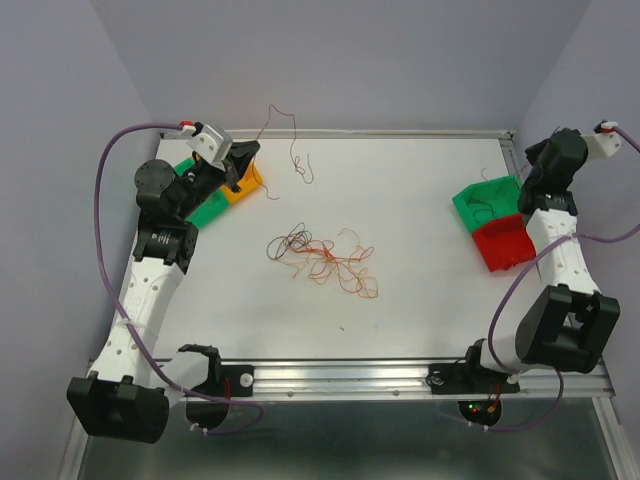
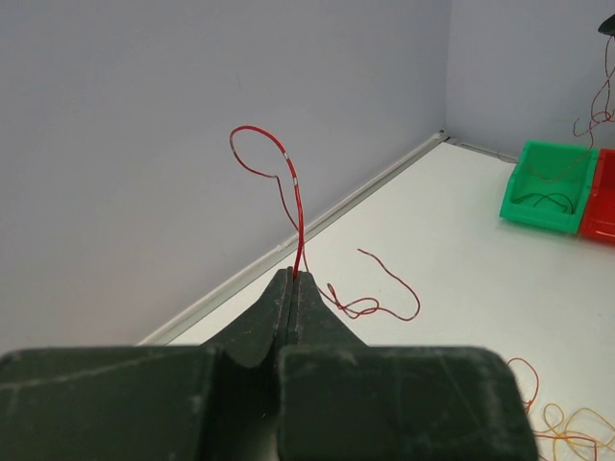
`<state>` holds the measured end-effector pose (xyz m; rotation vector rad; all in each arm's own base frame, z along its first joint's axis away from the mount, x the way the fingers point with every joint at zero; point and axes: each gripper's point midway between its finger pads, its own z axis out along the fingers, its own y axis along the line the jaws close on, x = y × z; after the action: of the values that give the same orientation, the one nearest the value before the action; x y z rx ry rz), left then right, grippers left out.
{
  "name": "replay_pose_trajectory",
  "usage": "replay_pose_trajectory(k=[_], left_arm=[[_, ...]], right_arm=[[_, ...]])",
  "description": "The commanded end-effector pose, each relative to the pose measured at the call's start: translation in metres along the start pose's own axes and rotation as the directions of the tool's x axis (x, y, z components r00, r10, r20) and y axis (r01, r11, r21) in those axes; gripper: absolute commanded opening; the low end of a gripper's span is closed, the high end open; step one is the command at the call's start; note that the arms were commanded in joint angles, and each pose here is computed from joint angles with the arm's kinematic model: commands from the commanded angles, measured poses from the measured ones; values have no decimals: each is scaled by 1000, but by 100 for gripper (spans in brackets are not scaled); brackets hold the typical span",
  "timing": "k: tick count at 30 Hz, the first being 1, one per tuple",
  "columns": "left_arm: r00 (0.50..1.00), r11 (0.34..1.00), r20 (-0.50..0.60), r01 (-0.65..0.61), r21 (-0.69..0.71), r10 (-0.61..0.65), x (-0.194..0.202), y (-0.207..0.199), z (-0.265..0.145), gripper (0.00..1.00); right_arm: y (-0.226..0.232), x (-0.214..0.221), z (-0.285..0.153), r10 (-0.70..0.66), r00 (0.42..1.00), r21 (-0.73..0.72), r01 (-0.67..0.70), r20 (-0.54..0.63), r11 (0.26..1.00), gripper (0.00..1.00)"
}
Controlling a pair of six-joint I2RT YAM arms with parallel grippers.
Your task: Untangle the cables
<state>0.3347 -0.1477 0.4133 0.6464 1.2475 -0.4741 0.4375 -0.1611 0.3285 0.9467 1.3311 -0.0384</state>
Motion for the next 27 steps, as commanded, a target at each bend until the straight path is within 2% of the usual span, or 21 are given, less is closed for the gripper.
replay_pose_trajectory(k=[1,10,16,27], left_arm=[[999,999,35,-35,0,35,-10,-2,0,0],[999,999,31,-36,6,36,-8,-4,2,0],[999,999,24,-35,10,35,-5,-6,3,0],[999,999,16,-38,21,37,-1,-9,5,0]], right_arm=[[-18,8,4,-37,999,63,36,13,997,1],[-35,59,23,-69,993,92,78,-94,993,1],[-27,80,24,-108,986,85,119,-125,989,1],[-75,126,45,-146,978,273,182,-149,945,1]])
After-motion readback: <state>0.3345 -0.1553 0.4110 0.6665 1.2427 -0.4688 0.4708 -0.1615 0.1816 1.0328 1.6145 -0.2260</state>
